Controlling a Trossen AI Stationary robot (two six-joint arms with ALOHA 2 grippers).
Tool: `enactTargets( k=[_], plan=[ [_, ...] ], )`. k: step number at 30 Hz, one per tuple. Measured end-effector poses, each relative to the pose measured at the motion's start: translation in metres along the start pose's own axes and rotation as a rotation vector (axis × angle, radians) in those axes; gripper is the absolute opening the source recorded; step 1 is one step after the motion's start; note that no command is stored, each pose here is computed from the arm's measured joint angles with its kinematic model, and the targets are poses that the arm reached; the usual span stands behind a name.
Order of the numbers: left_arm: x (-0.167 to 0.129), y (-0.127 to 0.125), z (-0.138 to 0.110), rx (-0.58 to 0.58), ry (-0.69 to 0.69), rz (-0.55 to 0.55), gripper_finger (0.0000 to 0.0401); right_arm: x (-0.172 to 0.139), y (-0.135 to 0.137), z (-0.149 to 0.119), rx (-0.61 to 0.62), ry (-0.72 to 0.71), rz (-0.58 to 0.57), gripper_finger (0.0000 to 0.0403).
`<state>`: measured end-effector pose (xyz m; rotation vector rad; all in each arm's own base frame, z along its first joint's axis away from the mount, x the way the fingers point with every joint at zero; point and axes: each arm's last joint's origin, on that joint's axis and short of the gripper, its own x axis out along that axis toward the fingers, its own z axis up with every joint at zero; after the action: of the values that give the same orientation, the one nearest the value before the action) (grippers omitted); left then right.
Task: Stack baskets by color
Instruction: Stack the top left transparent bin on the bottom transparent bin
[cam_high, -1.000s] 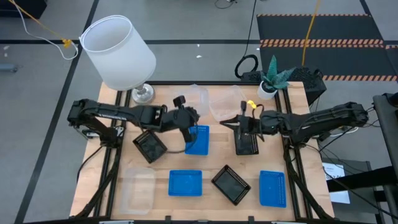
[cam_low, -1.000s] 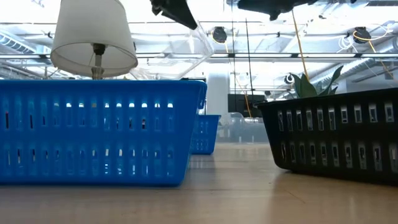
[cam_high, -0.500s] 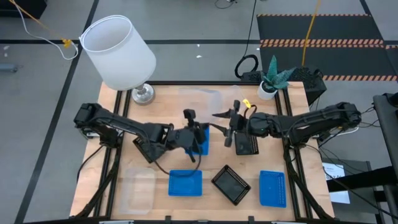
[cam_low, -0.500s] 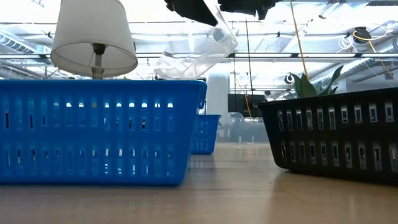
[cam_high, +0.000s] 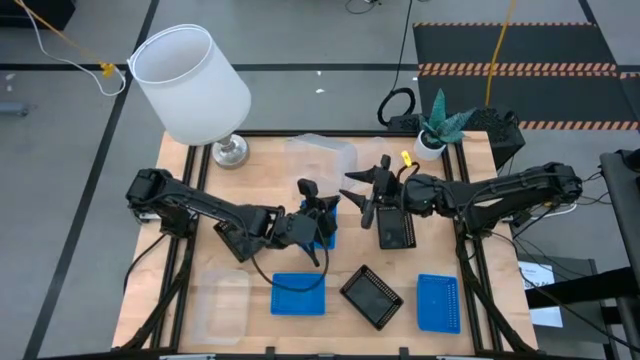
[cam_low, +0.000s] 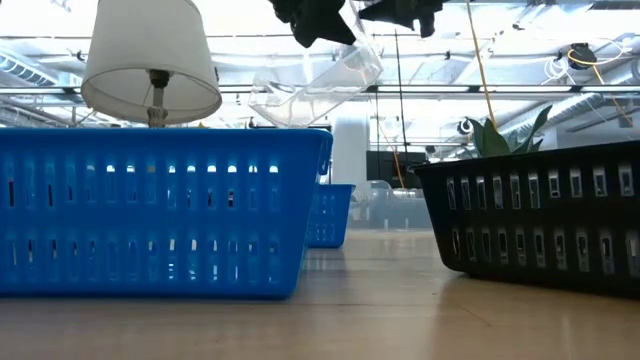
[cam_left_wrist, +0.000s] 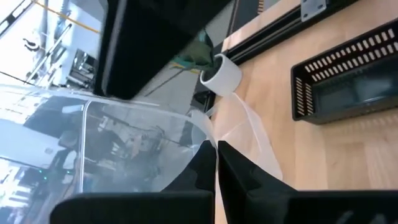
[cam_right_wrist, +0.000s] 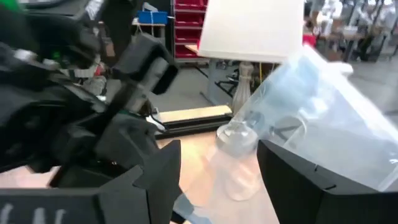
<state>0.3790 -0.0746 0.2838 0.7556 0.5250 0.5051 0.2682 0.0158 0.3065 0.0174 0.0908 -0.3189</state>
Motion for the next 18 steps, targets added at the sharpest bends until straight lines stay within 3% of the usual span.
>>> enactTargets(
  k=[12,18],
  plan=[
    [-0.0019,-0.0015,0.0019,0.038,-0.021,-0.020,0.0003,-0.0002,-0.0003,0.0004,0.131,-0.002,-0.001,0.0206],
    [-0.0020,-0.0020,0.0020,0.044,-0.029,-0.033,0.0008,0.0009,-0.0031,-0.0007,0.170,0.007,-0.016,0.0169]
  ],
)
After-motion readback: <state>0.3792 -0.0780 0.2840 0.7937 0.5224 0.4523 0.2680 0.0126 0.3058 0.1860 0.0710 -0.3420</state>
